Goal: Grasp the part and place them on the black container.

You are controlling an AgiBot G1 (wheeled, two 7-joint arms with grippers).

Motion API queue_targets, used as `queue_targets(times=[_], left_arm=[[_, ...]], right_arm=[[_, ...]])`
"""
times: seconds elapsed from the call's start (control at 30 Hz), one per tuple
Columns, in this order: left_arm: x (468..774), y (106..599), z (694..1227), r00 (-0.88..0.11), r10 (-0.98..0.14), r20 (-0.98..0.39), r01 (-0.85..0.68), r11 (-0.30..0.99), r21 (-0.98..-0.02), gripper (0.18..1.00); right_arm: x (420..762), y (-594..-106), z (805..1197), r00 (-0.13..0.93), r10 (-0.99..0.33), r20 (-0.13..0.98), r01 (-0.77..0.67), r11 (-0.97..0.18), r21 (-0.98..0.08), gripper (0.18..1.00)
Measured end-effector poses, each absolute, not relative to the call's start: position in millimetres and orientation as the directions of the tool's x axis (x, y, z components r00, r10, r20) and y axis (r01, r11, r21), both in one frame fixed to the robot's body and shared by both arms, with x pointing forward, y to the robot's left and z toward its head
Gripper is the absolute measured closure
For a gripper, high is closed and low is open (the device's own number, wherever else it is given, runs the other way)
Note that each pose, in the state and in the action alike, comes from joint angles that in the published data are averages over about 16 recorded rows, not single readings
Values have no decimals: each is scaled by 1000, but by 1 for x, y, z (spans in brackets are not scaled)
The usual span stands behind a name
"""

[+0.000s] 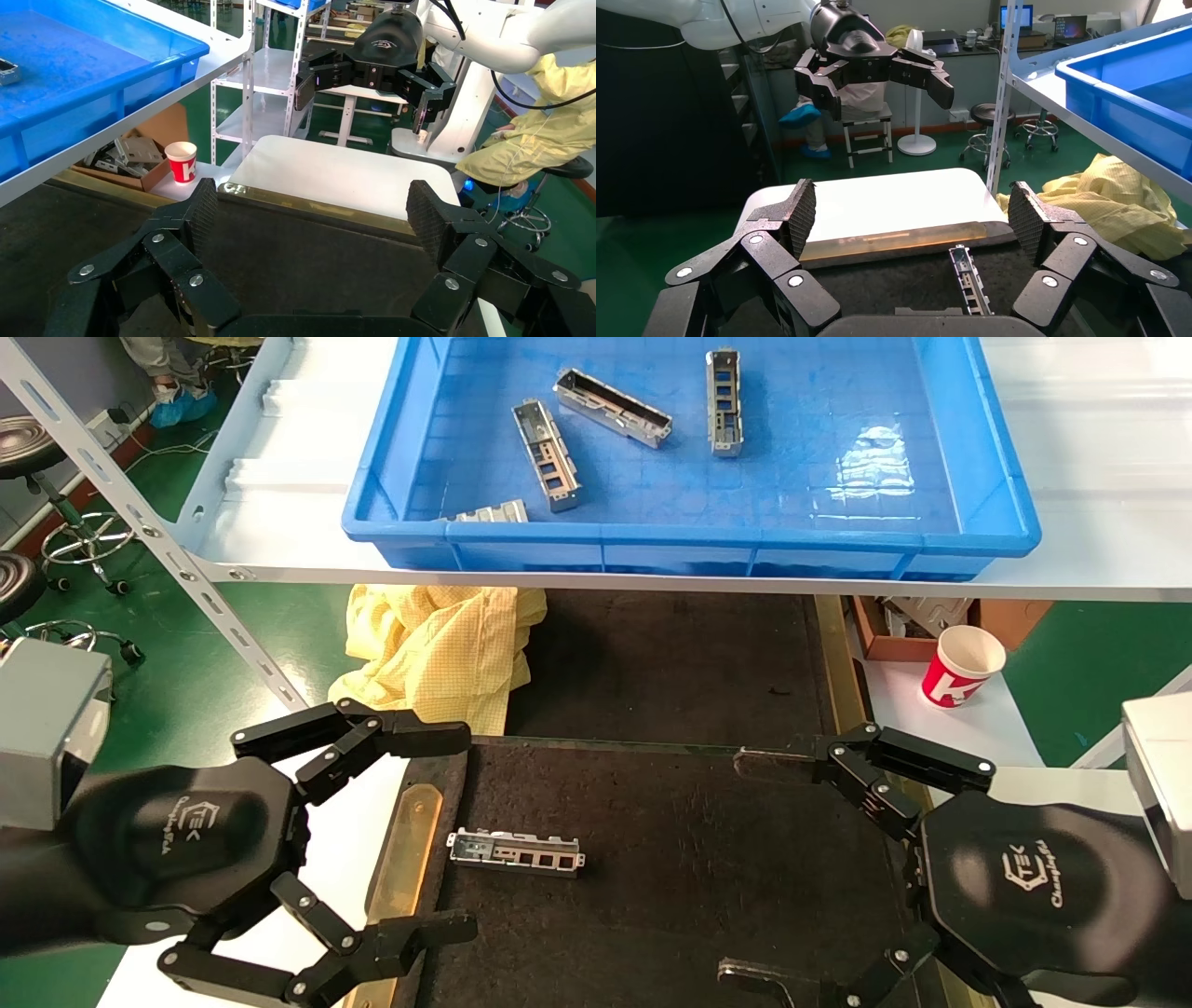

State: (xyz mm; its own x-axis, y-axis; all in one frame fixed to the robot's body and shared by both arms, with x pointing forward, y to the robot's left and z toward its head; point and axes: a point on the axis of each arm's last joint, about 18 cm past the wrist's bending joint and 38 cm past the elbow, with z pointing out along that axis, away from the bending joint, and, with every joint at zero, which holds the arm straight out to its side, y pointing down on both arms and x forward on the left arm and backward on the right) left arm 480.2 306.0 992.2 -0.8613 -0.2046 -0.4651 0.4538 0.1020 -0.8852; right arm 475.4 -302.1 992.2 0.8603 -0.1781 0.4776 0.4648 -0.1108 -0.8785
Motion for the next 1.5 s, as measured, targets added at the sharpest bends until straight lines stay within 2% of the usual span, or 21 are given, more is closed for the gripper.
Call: queue_targets(times=[1.5], left_arm=[[480,306,992,-861,-205,-465,454,102,-885,184]], right_arm=[[476,-302,992,860,-178,477,465,-110,-879,178]])
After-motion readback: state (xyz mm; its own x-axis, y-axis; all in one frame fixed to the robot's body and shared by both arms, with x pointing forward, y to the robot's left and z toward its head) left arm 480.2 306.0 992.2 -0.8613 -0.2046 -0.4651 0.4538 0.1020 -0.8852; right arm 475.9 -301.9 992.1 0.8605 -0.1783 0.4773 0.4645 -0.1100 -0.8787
